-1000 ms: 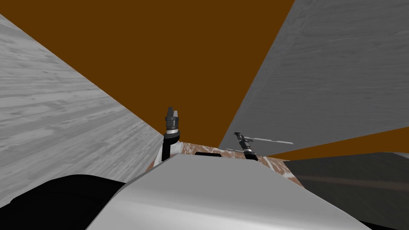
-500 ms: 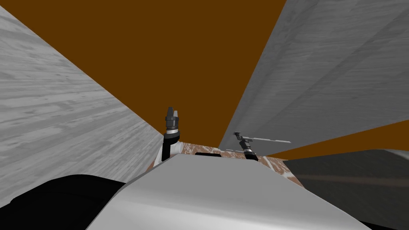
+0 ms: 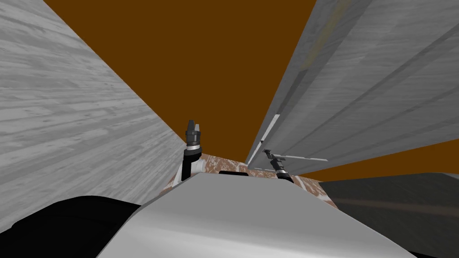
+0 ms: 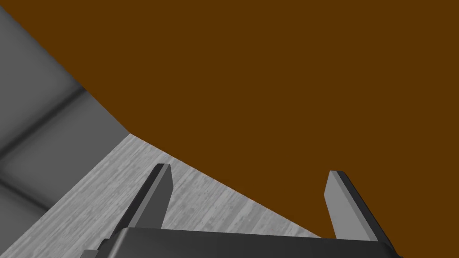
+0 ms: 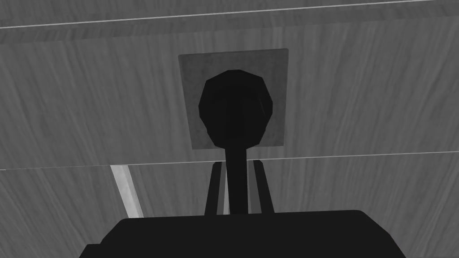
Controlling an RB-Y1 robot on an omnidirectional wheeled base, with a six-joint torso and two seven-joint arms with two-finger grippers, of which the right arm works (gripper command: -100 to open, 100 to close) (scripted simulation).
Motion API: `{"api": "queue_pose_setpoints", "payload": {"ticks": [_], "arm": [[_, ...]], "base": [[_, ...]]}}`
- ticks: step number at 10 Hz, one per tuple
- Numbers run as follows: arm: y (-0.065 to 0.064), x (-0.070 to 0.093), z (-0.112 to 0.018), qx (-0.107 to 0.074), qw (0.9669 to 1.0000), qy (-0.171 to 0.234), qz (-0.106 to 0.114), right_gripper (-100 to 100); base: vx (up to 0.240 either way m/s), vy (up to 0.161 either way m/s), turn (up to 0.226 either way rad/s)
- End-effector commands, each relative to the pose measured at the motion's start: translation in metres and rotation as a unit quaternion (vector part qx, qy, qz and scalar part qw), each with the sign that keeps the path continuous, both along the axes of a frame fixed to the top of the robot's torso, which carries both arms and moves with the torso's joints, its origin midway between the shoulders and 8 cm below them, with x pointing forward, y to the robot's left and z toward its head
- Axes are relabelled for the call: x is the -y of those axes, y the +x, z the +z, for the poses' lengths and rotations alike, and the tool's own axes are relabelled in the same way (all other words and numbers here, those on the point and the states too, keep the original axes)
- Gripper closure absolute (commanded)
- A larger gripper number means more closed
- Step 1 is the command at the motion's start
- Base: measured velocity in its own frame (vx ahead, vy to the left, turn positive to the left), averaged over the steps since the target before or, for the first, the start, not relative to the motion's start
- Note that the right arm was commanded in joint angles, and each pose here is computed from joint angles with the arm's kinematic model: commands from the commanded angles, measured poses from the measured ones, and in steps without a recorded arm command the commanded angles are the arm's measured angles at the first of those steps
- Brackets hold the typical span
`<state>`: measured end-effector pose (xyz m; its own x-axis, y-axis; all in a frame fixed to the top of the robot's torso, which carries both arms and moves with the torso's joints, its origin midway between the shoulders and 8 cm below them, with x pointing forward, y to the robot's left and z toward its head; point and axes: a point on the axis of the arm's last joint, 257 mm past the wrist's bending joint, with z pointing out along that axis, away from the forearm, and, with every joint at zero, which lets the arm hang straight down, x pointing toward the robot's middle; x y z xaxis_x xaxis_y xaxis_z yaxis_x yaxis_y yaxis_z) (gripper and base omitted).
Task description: Pull the door open
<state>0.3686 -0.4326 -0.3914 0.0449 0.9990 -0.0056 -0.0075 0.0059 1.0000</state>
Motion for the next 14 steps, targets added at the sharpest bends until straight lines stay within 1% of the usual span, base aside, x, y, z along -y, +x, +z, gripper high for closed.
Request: {"api": "queue_pose_setpoints", "payload": {"ticks": [1, 5, 6, 7, 14], "arm": [[-0.012, -0.001, -0.002, -0.002, 0.9999, 0.001, 0.012, 100], [-0.031, 0.0, -0.001, -0.004, 0.9994, 0.003, 0.034, 100], [-0.028, 0.0, -0.002, -0.005, 0.9995, 0.001, 0.03, 100], [-0.037, 0.001, -0.003, -0.006, 0.9994, 0.002, 0.033, 100], [-0.073, 0.007, -0.002, -0.004, 0.9988, 0.002, 0.05, 100]], "base": [[-0.186, -0.071, 0.139], [-0.2, -0.063, 0.13], [-0.076, -0.014, 0.013], [-0.146, -0.048, 0.177], [-0.213, -0.08, 0.197]]}}
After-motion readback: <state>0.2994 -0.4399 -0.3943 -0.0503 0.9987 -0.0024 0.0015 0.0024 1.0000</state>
